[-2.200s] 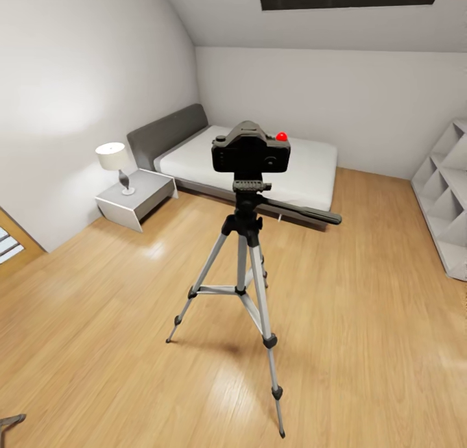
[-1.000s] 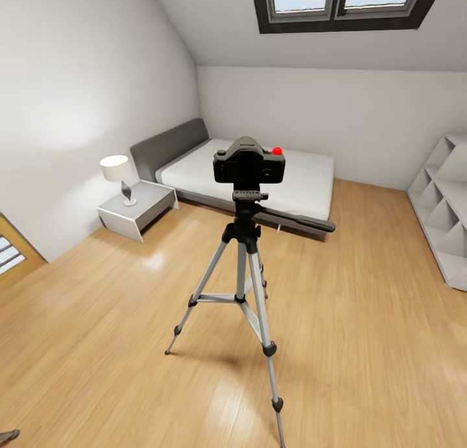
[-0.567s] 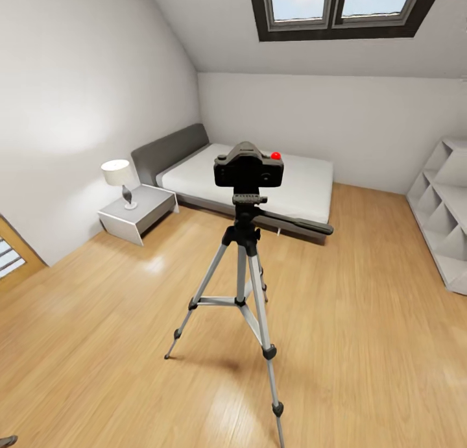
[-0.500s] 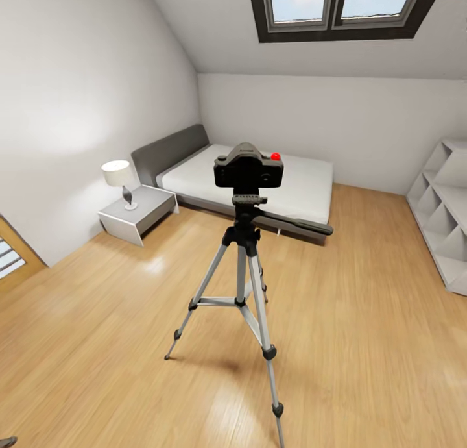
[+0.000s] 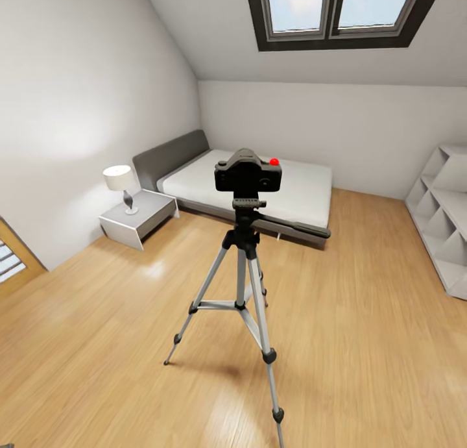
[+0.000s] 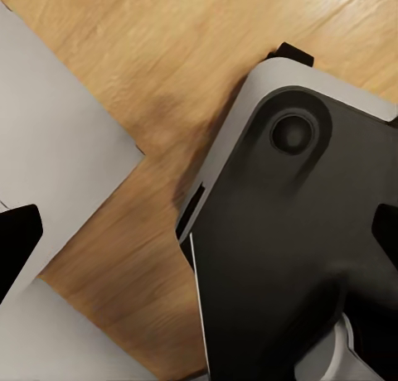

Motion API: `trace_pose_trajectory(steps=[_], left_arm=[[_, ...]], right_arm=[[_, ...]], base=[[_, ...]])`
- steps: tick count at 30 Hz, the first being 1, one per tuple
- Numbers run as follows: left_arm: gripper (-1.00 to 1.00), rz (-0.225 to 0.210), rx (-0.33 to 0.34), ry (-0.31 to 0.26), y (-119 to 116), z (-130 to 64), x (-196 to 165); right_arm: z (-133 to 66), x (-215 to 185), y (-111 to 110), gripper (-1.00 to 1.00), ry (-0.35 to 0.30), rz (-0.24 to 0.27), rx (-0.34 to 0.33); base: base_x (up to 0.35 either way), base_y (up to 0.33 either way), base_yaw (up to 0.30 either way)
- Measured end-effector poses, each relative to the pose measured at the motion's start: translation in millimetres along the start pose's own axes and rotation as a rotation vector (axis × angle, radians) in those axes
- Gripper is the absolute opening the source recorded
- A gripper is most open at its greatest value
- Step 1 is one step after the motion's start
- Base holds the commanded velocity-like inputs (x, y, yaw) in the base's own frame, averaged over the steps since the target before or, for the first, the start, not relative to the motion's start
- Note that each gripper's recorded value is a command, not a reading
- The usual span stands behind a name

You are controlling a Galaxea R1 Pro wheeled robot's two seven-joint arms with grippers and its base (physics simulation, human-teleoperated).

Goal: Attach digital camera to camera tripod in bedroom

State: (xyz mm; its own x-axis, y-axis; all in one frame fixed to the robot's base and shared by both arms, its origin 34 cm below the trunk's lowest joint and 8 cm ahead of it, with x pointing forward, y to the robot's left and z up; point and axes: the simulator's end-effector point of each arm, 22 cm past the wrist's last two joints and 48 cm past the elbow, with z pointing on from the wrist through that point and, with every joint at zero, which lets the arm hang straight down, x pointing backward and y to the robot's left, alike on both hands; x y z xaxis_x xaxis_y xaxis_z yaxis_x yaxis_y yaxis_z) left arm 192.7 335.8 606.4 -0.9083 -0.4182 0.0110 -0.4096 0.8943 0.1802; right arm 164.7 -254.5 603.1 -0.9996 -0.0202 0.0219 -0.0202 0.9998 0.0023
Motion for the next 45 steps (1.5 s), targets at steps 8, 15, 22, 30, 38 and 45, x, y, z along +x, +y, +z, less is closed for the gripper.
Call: trace_pose_trajectory(steps=[8,15,22,30,38,45], left_arm=[[1.00,-0.002,0.005,-0.011,-1.8,-1.5,-4.4],[1.00,-0.004,0.010,-0.021,-3.5,-2.8,-8.4],[1.00,-0.005,0.014,-0.031,-5.1,-4.1,-12.3],[1.00,-0.007,0.020,-0.042,-6.9,-5.8,-16.7],[1.00,-0.009,0.025,-0.053,-8.6,-7.4,-21.1],[1.00,-0.011,0.029,-0.063,-10.1,-8.9,-24.9]], right_arm=[[-0.8,-4.9,-0.1,1.00,-0.012,0.000,0.000],[-1.6,-9.2,-0.2,1.00,-0.023,0.000,0.000],[-2.4,-13.5,-0.3,1.00,-0.034,0.000,0.001],[-3.4,-18.4,-0.3,1.00,-0.046,0.000,0.001],[-4.4,-23.3,-0.5,1.00,-0.059,0.000,0.001],[-5.4,-27.5,-0.6,1.00,-0.070,0.000,0.001]], base=[[0.000,0.000,0.000],[0.000,0.000,0.000],[0.000,0.000,0.000],[0.000,0.000,0.000],[0.000,0.000,0.000],[0.000,0.000,0.000]])
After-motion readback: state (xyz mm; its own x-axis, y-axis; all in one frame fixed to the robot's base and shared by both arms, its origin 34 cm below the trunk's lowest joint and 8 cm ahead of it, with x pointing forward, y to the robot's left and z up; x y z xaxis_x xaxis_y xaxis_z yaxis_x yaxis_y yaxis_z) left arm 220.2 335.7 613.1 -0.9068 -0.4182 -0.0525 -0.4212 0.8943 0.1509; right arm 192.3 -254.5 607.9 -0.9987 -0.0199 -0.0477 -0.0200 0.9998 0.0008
